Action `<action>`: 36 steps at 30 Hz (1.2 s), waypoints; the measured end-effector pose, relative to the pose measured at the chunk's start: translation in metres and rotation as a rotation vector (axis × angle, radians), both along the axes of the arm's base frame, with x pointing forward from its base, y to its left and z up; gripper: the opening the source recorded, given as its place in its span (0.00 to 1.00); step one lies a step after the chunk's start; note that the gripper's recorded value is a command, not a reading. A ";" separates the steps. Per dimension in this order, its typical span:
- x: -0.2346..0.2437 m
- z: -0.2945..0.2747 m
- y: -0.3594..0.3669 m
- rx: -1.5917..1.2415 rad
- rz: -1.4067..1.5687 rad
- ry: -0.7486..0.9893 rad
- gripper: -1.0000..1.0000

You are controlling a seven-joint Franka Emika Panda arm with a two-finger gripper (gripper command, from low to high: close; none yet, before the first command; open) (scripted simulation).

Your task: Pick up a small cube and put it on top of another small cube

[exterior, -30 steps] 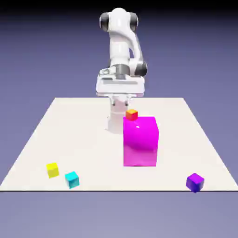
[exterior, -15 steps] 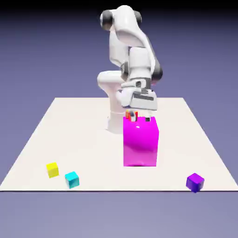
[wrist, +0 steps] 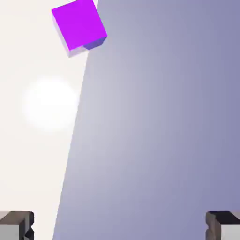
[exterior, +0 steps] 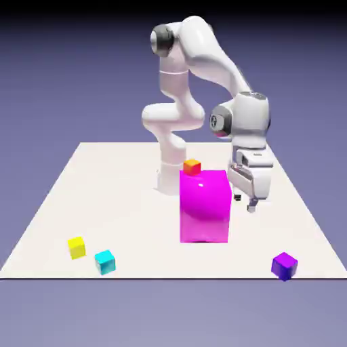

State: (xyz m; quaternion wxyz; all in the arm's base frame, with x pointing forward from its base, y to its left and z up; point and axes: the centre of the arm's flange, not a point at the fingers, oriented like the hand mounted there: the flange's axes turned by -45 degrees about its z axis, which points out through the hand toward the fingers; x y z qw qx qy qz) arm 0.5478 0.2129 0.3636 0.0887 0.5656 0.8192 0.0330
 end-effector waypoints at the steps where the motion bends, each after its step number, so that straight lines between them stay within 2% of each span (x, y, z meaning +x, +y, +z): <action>1: 0.003 -0.005 0.007 -0.015 0.055 0.020 0.50; 18: 0.029 -0.087 0.110 -0.137 0.968 0.356 0.50; 36: 0.034 -0.178 0.170 0.016 1.802 0.657 0.50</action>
